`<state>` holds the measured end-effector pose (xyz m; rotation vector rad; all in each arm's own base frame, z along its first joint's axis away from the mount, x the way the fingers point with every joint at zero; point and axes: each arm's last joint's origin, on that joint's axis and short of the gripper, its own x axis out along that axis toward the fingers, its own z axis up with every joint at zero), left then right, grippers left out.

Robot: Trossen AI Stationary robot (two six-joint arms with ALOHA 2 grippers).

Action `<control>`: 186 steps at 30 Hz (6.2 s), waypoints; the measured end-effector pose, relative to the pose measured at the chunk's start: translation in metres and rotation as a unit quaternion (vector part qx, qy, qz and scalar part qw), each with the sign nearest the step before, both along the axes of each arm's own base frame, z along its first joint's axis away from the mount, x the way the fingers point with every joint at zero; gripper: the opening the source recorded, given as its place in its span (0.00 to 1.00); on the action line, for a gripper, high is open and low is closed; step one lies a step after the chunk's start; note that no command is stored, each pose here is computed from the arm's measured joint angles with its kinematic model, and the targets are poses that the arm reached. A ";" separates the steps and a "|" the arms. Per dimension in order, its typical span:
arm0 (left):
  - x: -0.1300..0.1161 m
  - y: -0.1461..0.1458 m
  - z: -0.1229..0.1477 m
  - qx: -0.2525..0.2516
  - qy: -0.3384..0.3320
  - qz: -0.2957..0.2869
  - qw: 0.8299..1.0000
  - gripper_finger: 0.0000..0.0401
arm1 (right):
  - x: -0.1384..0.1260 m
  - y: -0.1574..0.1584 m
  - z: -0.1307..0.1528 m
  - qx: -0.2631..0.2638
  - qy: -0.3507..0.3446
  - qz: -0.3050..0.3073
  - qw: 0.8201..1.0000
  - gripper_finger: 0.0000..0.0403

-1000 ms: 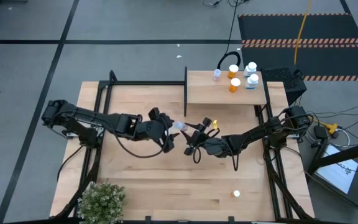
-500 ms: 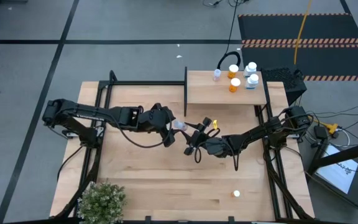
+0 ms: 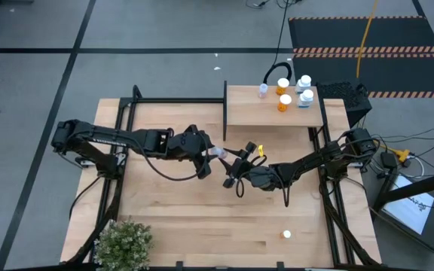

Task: Pick and place medicine bottles onto shelf by color
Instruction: Put the transparent pill bottle on the shelf aligned with the other transparent pill bottle

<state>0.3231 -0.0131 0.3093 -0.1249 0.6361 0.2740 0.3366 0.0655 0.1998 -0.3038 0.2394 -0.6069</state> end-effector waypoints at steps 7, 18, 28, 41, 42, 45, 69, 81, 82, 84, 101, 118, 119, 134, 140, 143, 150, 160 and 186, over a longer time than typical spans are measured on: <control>0.000 -0.001 0.000 -0.004 0.001 -0.011 1.000 0.40 | 0.000 0.000 0.000 0.000 0.000 0.000 1.000 0.40; 0.007 0.000 -0.005 -0.007 -0.003 -0.014 1.000 0.57 | 0.000 0.000 0.001 0.000 -0.004 0.000 1.000 0.40; 0.007 0.000 -0.004 0.002 -0.006 -0.020 1.000 0.41 | 0.000 0.000 0.001 -0.002 -0.002 0.001 1.000 0.40; 0.007 -0.001 -0.004 0.007 -0.004 -0.027 1.000 0.44 | -0.003 0.005 0.005 -0.001 -0.005 0.008 1.000 0.51; 0.007 -0.001 -0.004 0.013 -0.003 -0.031 0.999 0.44 | -0.004 0.006 0.009 0.001 -0.008 0.010 1.000 0.54; 0.007 0.000 -0.004 0.027 0.001 -0.047 0.999 0.42 | -0.012 0.009 0.020 0.008 -0.009 0.017 1.000 0.61; 0.010 0.025 -0.001 0.040 -0.010 -0.064 0.997 0.36 | -0.049 0.013 0.047 0.028 0.061 0.062 0.996 0.70; 0.010 0.023 -0.001 0.030 -0.012 -0.069 0.997 0.37 | -0.024 0.003 0.035 -0.024 0.038 0.038 0.998 0.70; 0.010 0.022 -0.001 0.029 -0.013 -0.069 0.997 0.36 | -0.022 0.001 0.033 -0.025 0.038 0.035 0.998 0.69; 0.010 0.021 -0.001 0.025 -0.014 -0.068 0.997 0.36 | -0.021 -0.004 0.032 -0.027 0.046 0.028 0.998 0.67; 0.011 0.020 0.001 0.004 -0.029 -0.058 0.998 0.38 | -0.018 -0.016 0.029 -0.008 0.052 0.049 0.997 0.37; -0.004 0.006 0.033 0.116 -0.089 -0.060 0.987 0.67 | -0.031 -0.015 0.045 0.034 0.034 0.053 0.997 0.38; -0.007 0.005 0.038 0.126 -0.097 -0.058 0.986 0.68 | -0.035 -0.016 0.047 0.042 0.034 0.052 0.997 0.39; -0.010 0.012 0.018 0.154 -0.188 -0.031 0.969 0.69 | -0.088 -0.030 0.059 0.135 -0.163 0.107 0.971 0.39; -0.003 0.016 -0.003 0.137 -0.291 -0.059 0.945 0.69 | -0.099 -0.033 0.055 0.149 -0.240 0.115 0.952 0.39; 0.005 0.014 -0.010 0.143 -0.307 -0.085 0.937 0.69 | -0.099 -0.033 0.057 0.152 -0.251 0.134 0.946 0.39; 0.026 0.013 -0.031 0.142 -0.326 -0.093 0.930 0.69 | -0.092 -0.032 0.054 0.160 -0.276 0.142 0.937 0.39; 0.030 0.016 -0.038 0.120 -0.327 -0.132 0.928 0.69 | -0.084 -0.031 0.041 0.095 -0.226 0.139 0.960 0.40; 0.030 0.024 -0.032 0.094 -0.363 -0.127 0.918 0.59 | -0.084 -0.034 0.040 0.057 -0.201 0.132 0.969 0.40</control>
